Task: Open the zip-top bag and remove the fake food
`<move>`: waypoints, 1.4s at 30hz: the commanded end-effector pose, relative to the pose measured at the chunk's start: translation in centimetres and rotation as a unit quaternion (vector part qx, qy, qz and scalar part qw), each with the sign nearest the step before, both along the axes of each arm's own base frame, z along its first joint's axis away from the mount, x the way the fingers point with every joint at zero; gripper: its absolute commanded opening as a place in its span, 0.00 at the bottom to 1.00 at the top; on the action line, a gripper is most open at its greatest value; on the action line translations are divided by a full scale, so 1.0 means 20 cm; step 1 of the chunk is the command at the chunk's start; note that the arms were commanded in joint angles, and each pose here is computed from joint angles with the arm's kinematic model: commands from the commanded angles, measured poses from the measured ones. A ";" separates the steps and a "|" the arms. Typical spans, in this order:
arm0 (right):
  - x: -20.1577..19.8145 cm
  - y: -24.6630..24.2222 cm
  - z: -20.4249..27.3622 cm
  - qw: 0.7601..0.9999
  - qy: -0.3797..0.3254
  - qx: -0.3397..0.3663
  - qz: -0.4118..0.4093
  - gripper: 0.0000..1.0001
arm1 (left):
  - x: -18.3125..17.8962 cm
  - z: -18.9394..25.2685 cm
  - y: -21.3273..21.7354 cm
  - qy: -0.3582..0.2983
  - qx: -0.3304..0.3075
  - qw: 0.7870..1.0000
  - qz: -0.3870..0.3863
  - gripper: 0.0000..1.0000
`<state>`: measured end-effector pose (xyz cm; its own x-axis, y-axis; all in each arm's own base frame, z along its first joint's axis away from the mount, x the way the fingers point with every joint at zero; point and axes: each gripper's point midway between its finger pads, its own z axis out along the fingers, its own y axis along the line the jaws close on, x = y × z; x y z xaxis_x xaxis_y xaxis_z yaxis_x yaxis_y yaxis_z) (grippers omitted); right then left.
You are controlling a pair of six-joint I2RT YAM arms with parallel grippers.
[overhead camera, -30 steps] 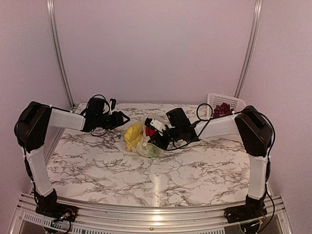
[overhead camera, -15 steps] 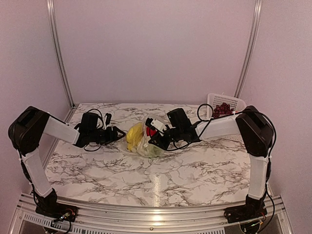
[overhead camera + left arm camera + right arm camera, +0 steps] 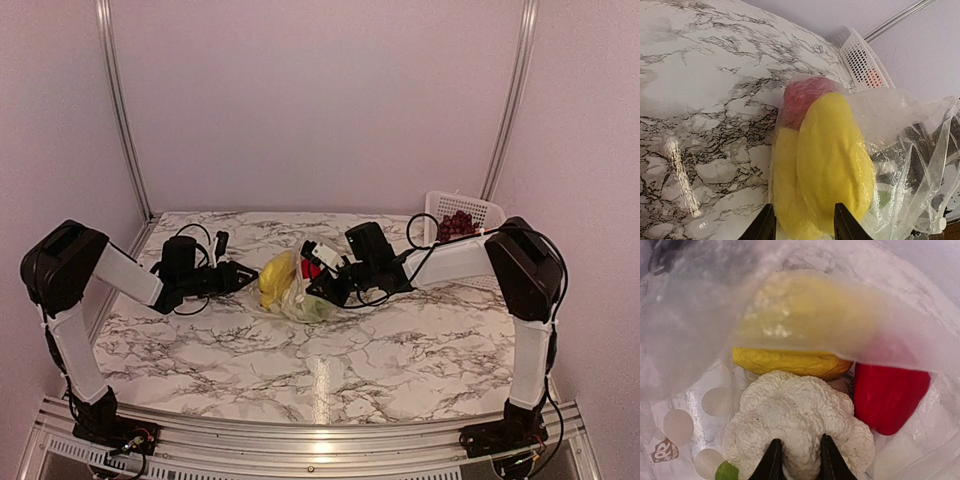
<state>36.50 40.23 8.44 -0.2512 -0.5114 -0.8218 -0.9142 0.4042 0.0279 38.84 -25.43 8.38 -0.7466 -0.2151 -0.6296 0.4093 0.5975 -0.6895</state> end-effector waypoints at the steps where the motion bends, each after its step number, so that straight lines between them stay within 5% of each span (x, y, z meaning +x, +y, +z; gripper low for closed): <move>1: 0.03 0.00 0.09 1.000 -0.007 0.018 -0.007 0.00 | 0.01 0.00 -0.03 -0.003 -0.013 1.000 -0.014 0.48; 14: 0.05 -0.06 0.11 1.000 -0.011 0.020 -0.012 0.00 | -0.06 -0.09 -0.01 -0.004 -0.018 1.000 -0.016 0.53; 25: 0.06 -0.02 0.14 0.999 -0.007 0.032 -0.006 0.00 | -0.05 -0.03 -0.16 -0.017 -0.032 0.997 -0.065 0.34; 33: 0.08 -0.01 0.19 0.999 -0.014 0.038 -0.005 0.00 | -0.02 -0.08 -0.13 -0.003 -0.018 0.999 -0.043 0.02; 42: 0.06 -0.02 0.43 0.996 -0.042 0.074 -0.007 0.00 | 0.06 -0.12 0.03 0.022 0.024 0.998 0.044 0.00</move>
<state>36.94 39.57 10.27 -0.2614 -0.4773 -0.8389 -0.9104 0.4107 0.0501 39.12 -26.46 5.82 -0.7662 -0.2183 -0.6044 0.3857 0.5960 -0.7043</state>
